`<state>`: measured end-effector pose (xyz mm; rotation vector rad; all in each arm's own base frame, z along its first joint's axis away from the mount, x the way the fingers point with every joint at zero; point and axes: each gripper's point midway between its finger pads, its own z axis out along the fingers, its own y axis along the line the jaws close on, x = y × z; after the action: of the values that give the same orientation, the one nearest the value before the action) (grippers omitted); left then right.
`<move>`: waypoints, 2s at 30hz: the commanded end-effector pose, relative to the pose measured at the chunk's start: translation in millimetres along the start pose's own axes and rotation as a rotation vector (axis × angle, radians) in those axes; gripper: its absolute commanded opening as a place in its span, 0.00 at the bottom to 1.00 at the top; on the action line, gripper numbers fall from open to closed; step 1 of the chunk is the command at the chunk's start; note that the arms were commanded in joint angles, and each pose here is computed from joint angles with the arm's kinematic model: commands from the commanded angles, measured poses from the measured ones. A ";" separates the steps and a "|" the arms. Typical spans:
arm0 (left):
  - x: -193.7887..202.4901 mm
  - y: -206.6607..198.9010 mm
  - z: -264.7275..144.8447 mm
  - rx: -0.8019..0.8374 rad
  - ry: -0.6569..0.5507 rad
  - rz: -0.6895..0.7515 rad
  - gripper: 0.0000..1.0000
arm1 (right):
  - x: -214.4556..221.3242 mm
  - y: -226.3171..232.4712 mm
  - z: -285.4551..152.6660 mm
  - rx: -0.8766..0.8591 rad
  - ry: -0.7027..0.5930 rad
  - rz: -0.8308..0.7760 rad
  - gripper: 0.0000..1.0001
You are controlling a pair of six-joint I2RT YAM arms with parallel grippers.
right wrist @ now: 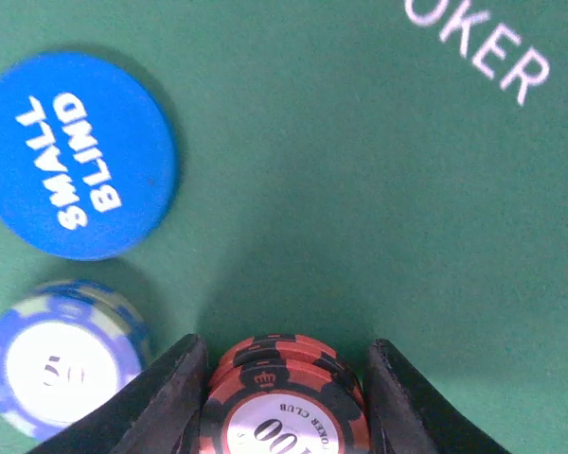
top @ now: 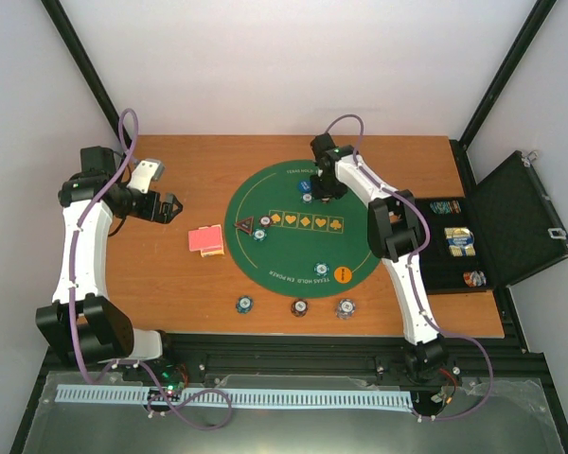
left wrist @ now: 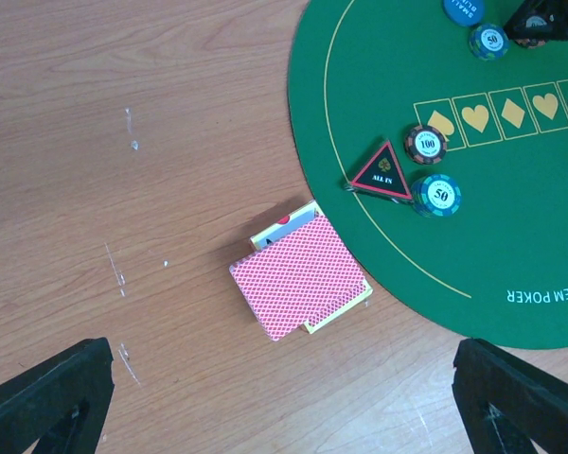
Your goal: Distribute texas hold em gaming equipment
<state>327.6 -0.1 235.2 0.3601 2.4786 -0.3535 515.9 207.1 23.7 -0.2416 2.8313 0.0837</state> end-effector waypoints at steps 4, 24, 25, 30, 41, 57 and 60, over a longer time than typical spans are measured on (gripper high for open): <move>-3.4 3.5 -0.8 -0.006 -0.015 0.022 1.00 | -13.2 -1.7 3.9 -0.037 -0.015 0.028 0.28; -3.4 3.8 0.0 -0.008 -0.017 0.020 1.00 | -29.0 2.1 -18.7 -0.055 -0.059 0.043 0.60; -4.2 3.6 -1.1 -0.008 -0.019 0.019 1.00 | -32.0 1.8 -26.4 -0.053 -0.072 0.044 0.62; -6.3 0.6 -7.3 -0.010 -0.030 0.020 1.00 | -41.0 0.6 -72.2 -0.047 -0.128 0.044 0.66; -6.4 -5.1 -20.6 -0.023 -0.039 0.029 1.00 | 67.0 57.2 -159.0 -0.032 -0.206 -0.078 0.75; 3.7 -7.8 -15.4 -0.007 -0.016 0.022 1.00 | 299.1 142.3 -133.5 -0.108 -0.003 -0.244 0.86; 5.0 -8.5 -15.1 -0.004 -0.012 0.023 1.00 | 309.7 142.2 -125.6 -0.110 0.027 -0.256 0.87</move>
<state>317.6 -1.3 238.9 0.3681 2.4769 -0.3399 167.9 282.4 59.5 -0.6855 2.7947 0.1304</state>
